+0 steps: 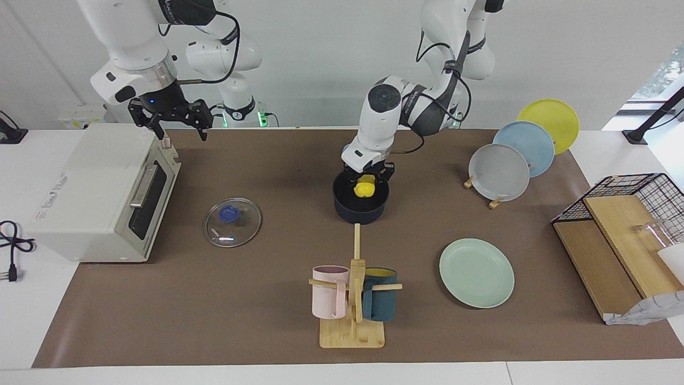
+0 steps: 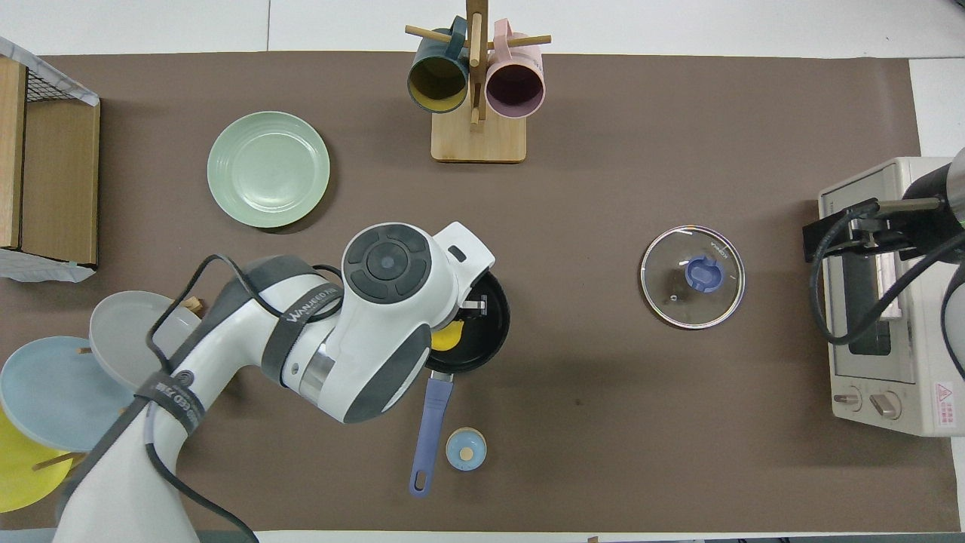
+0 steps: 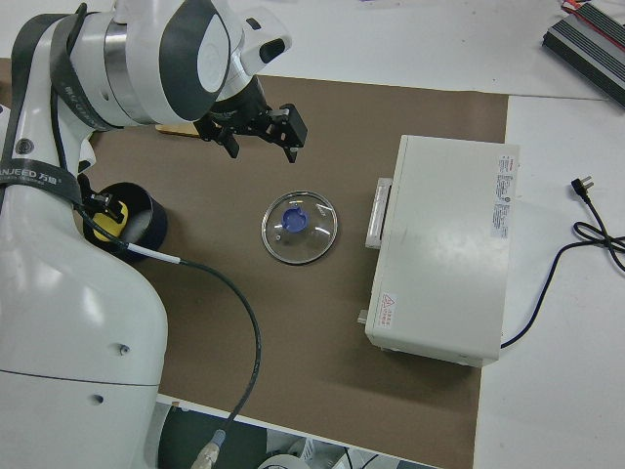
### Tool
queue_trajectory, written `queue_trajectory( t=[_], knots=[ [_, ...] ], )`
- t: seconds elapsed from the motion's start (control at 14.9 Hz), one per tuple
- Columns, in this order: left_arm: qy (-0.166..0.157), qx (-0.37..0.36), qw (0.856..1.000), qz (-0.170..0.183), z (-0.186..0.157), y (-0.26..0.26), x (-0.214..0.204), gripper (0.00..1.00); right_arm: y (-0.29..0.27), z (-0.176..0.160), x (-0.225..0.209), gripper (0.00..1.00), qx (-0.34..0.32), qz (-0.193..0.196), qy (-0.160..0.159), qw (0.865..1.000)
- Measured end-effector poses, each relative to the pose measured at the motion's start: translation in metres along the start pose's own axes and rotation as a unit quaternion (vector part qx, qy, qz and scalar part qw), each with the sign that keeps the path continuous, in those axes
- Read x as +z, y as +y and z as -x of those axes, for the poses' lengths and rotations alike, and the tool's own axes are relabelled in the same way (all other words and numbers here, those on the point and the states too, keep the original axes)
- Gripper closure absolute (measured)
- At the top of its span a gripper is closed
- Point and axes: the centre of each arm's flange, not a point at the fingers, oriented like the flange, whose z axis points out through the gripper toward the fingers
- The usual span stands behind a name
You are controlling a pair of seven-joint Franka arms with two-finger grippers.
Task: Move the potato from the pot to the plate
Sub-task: 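Grasp the yellow potato with the left gripper and lift it, then carry the potato onto the green plate and open the left gripper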
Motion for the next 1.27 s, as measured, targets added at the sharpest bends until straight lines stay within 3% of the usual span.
queue_trajectory(
  t=[0.27, 0.47, 0.67, 0.94, 1.27],
  knots=[
    [0.003, -0.042, 0.999, 0.007, -0.058, -0.074, -0.087, 0.37, 0.022, -0.002, 0.002, 0.0, 0.02, -0.001, -0.001, 1.0],
    [0.015, -0.035, 0.999, 0.015, -0.113, -0.151, -0.114, 0.37, 0.023, -0.003, 0.001, 0.0, 0.022, -0.002, 0.005, 1.0],
    [0.011, -0.019, 1.0, 0.017, -0.163, -0.217, -0.09, 0.37, 0.025, -0.004, 0.001, 0.0, 0.024, -0.002, 0.008, 1.0],
    [0.013, 0.019, 1.0, 0.019, -0.224, -0.263, -0.026, 0.37, 0.041, -0.004, 0.001, 0.0, 0.039, -0.003, 0.008, 0.999],
    [0.022, 0.051, 0.998, -0.01, -0.246, -0.301, 0.037, 0.37, 0.039, -0.005, 0.001, 0.0, 0.037, -0.004, 0.008, 0.999]
  ],
)
